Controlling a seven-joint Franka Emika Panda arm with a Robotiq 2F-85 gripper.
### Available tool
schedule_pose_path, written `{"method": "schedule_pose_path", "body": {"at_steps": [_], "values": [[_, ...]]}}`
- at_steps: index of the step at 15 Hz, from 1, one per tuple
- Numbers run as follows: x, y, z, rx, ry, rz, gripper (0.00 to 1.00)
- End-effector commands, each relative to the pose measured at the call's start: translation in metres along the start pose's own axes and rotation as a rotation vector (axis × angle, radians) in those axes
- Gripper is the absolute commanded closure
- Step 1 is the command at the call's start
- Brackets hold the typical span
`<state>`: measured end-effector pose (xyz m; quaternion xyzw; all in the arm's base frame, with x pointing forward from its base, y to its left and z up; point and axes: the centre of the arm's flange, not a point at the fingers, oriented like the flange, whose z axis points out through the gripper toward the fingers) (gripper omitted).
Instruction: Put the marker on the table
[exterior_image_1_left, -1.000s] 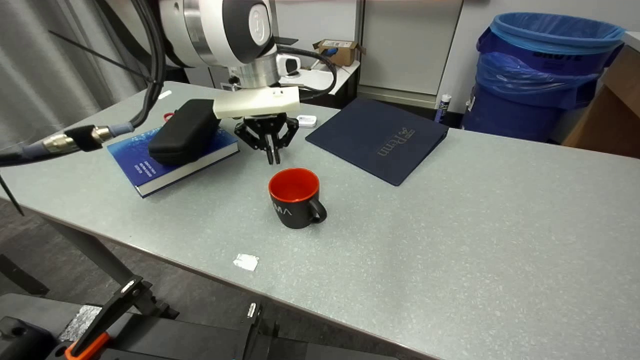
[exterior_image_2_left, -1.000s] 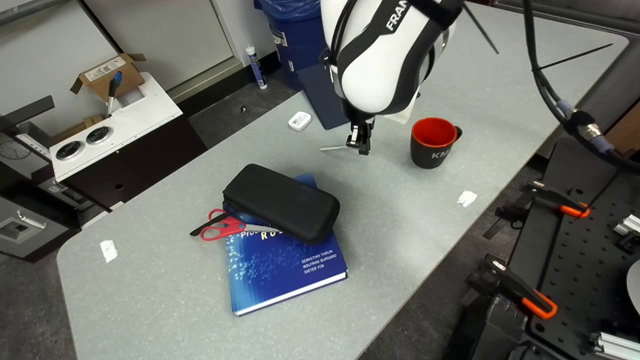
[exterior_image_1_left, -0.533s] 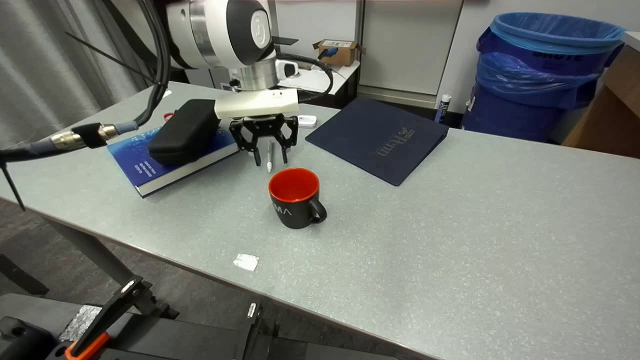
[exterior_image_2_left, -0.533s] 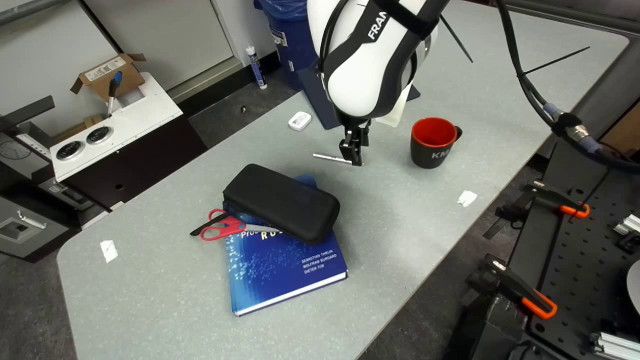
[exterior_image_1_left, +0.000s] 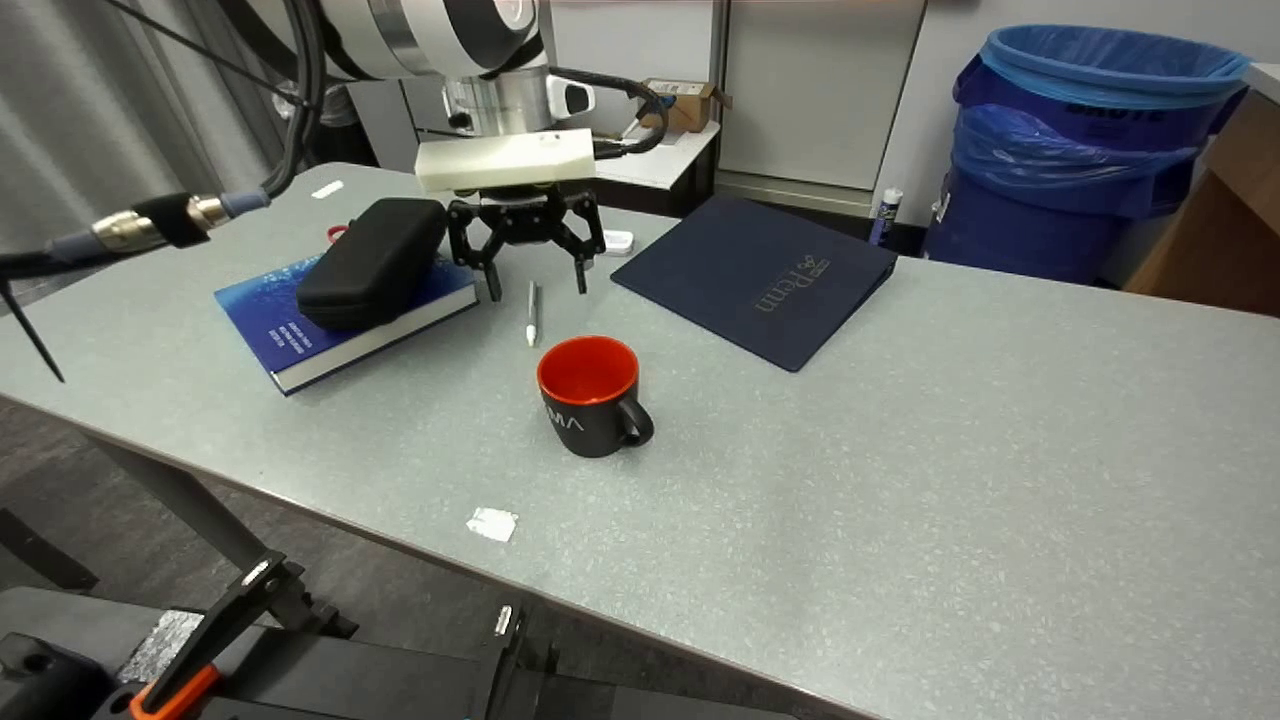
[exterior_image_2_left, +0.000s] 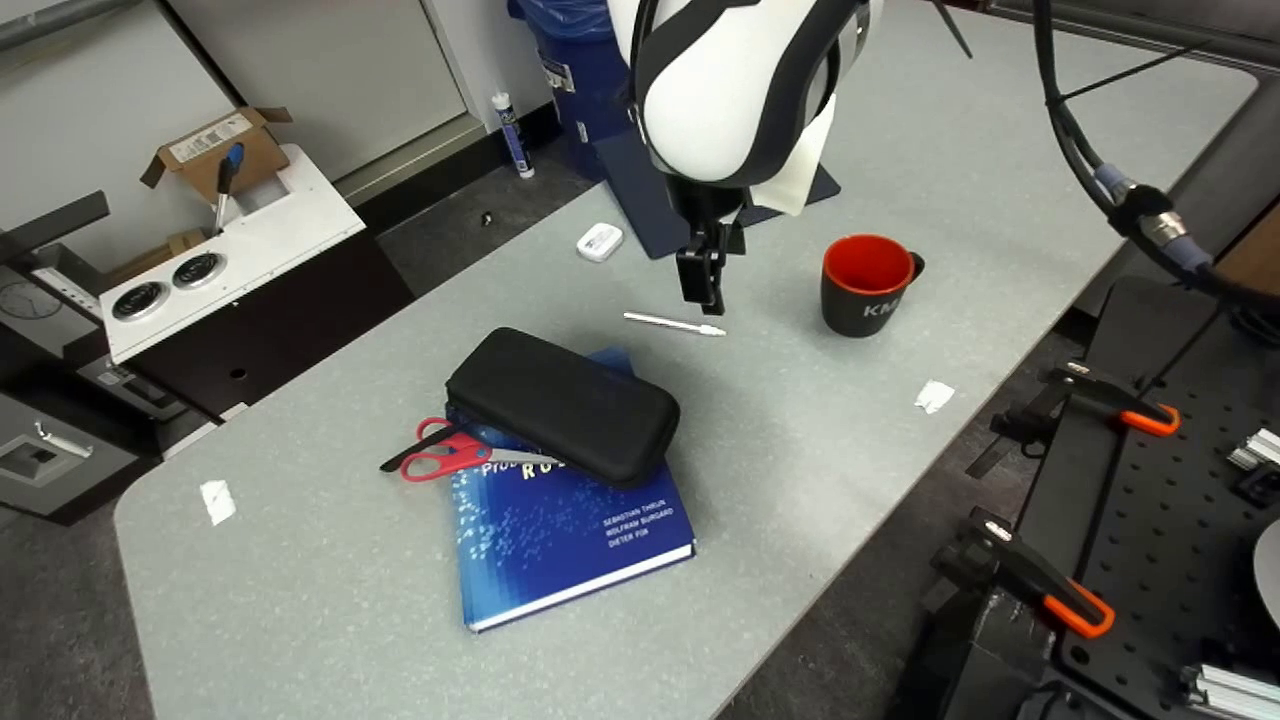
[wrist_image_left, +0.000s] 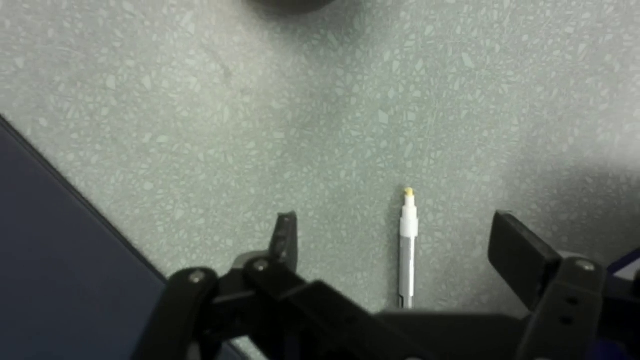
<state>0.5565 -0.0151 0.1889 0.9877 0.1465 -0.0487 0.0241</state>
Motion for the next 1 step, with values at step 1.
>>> {"method": "schedule_pose_path", "body": {"at_steps": [1], "values": [[-0.0001, -0.0001, 0.0001, 0.0, 0.0, 0.0, 0.0]]}}
